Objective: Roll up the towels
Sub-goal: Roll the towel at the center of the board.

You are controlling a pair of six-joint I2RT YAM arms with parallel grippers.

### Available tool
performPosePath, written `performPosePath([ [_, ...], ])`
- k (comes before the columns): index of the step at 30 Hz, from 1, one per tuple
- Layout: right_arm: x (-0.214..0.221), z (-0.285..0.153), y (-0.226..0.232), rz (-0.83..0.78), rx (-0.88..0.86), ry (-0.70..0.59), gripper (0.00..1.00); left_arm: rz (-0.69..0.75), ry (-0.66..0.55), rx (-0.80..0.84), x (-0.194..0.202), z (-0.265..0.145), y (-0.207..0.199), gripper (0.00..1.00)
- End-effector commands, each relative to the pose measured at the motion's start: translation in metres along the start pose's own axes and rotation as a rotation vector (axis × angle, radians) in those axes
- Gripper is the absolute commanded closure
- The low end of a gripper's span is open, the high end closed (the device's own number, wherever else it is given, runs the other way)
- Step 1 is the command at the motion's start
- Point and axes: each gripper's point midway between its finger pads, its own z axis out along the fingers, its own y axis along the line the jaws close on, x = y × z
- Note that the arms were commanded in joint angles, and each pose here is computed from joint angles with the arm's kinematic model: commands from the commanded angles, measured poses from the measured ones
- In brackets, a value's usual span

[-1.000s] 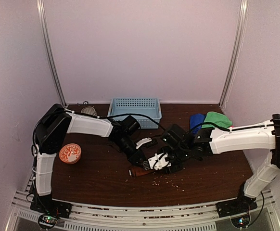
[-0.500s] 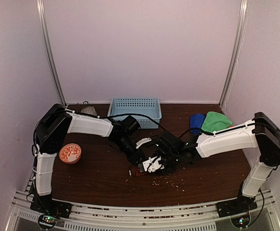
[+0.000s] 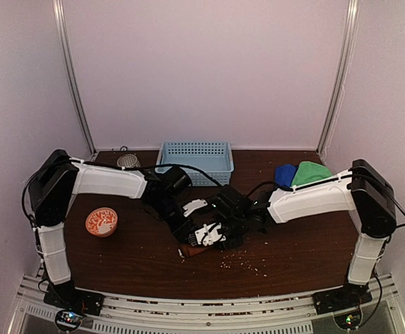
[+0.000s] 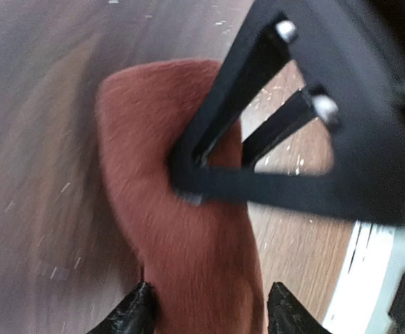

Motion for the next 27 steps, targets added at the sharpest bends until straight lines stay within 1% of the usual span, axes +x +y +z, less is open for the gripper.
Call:
performPosePath([
  [1, 0.035, 0.019, 0.06, 0.035, -0.253, 0.115, 0.68, -0.072, -0.027, -0.151, 0.002, -0.035, 0.014, 0.43],
  [3, 0.031, 0.016, 0.061, 0.05, -0.282, 0.112, 0.68, -0.097, -0.067, -0.234, -0.003, -0.054, 0.026, 0.43],
  [6, 0.025, 0.009, 0.063, 0.087, -0.346, 0.127, 0.68, -0.095, -0.154, -0.416, -0.018, -0.093, 0.04, 0.43],
  [8, 0.022, 0.004, 0.064, 0.115, -0.376, 0.141, 0.68, -0.071, -0.26, -0.553, -0.035, -0.126, 0.036, 0.44],
  [9, 0.02, 0.001, 0.063, 0.129, -0.385, 0.151, 0.68, -0.022, -0.339, -0.62, -0.048, -0.144, 0.025, 0.44],
  [12, 0.019, -0.003, 0.067, 0.163, -0.45, 0.19, 0.68, 0.239, -0.573, -0.667, -0.078, -0.18, -0.054, 0.42],
  [13, 0.017, -0.004, 0.067, 0.171, -0.47, 0.196, 0.68, 0.31, -0.632, -0.678, -0.083, -0.188, -0.078, 0.4],
  [14, 0.015, -0.004, 0.068, 0.179, -0.49, 0.202, 0.68, 0.358, -0.669, -0.701, -0.086, -0.196, -0.094, 0.39],
  [16, 0.013, -0.003, 0.069, 0.191, -0.53, 0.217, 0.68, 0.401, -0.673, -0.736, -0.087, -0.201, -0.11, 0.4],
  [18, 0.013, 0.001, 0.068, 0.204, -0.562, 0.233, 0.68, 0.43, -0.622, -0.834, -0.081, -0.194, -0.112, 0.42],
  [21, 0.015, 0.013, 0.06, 0.235, -0.583, 0.24, 0.67, 0.524, -0.498, -0.878, -0.064, -0.157, -0.12, 0.43],
  [25, 0.017, 0.02, 0.054, 0.276, -0.643, 0.255, 0.67, 0.632, -0.356, -0.839, -0.041, -0.107, -0.133, 0.46],
  [27, 0.016, 0.021, 0.052, 0.279, -0.654, 0.254, 0.67, 0.644, -0.296, -0.826, -0.03, -0.092, -0.13, 0.48],
])
